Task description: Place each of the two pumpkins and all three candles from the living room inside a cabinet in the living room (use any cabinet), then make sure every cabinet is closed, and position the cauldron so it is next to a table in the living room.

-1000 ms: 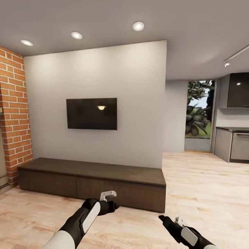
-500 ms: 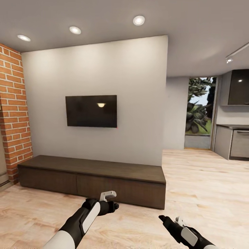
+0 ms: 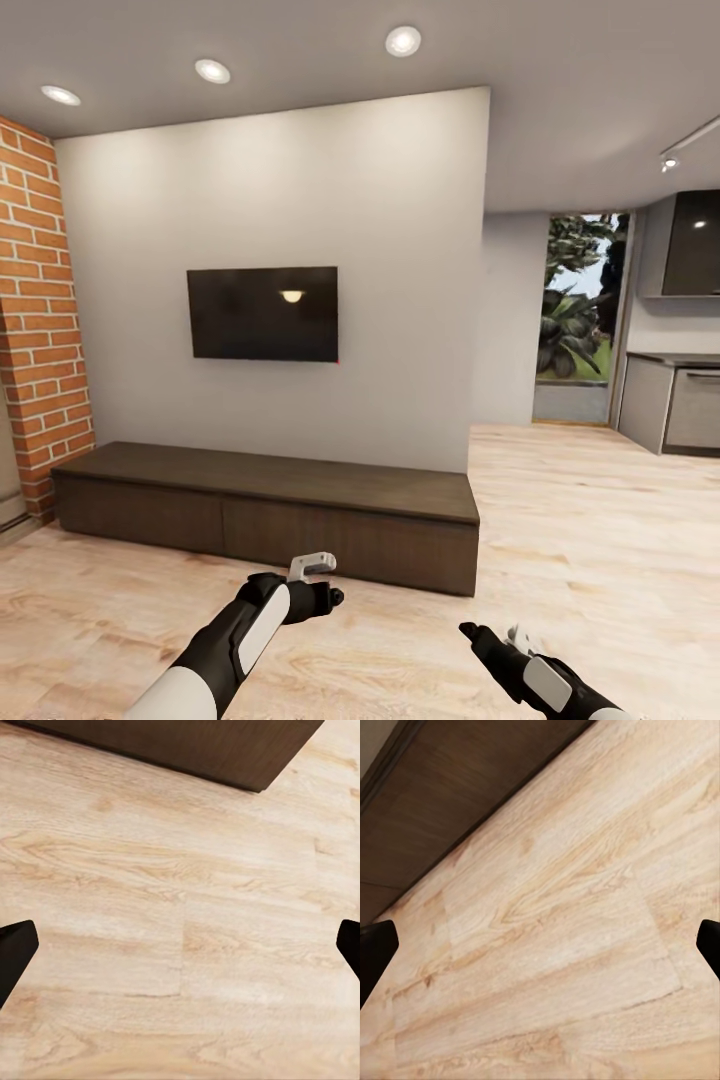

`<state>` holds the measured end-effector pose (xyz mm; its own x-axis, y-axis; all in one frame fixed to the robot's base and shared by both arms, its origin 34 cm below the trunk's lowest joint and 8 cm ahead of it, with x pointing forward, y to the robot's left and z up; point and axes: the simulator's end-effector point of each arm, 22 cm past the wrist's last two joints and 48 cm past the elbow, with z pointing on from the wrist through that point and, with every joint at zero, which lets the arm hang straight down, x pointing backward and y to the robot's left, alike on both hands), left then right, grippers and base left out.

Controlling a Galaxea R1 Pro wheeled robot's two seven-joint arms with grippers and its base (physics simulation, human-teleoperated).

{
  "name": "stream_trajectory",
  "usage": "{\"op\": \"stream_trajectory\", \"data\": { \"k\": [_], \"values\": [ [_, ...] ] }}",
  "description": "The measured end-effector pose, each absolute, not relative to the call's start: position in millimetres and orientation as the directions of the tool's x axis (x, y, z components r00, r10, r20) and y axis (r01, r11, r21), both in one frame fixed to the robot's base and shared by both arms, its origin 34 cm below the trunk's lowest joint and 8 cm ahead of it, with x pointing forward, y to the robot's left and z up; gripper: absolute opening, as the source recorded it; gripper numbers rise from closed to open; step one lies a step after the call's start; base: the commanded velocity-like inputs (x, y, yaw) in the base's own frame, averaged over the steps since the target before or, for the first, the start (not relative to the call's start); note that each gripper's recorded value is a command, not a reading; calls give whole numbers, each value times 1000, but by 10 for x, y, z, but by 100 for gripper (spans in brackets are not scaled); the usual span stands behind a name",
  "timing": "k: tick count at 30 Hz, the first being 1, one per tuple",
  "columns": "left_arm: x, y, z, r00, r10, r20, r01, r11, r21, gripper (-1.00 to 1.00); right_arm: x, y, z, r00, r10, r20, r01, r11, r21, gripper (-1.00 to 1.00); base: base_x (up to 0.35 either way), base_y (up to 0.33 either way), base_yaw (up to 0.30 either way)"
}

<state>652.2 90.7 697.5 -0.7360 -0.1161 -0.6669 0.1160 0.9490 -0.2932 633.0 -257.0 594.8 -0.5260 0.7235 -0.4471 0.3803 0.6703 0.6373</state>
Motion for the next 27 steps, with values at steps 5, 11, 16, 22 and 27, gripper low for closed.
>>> {"op": "stream_trajectory", "data": {
  "k": [5,11,16,22,27],
  "values": [
    [6519,907,6931,-742,-116,-661,114,949,-294,100,6319,-2570,5907,-530,724,-443,386,670,634,100,0,0,0],
    [6516,906,6880,-748,-116,-653,111,949,-295,100,6306,-2571,5857,-534,724,-438,392,670,630,100,0,0,0],
    [6513,906,6837,-753,-116,-647,108,949,-296,100,6293,-2571,5815,-537,724,-433,398,670,626,100,0,0,0],
    [6509,906,6786,-760,-117,-640,105,949,-298,100,6279,-2572,5765,-542,724,-428,404,670,622,100,0,0,0],
    [6505,905,6743,-765,-116,-633,103,949,-299,100,6268,-2571,5725,-545,724,-423,409,670,619,100,0,0,0]
  ]
}}
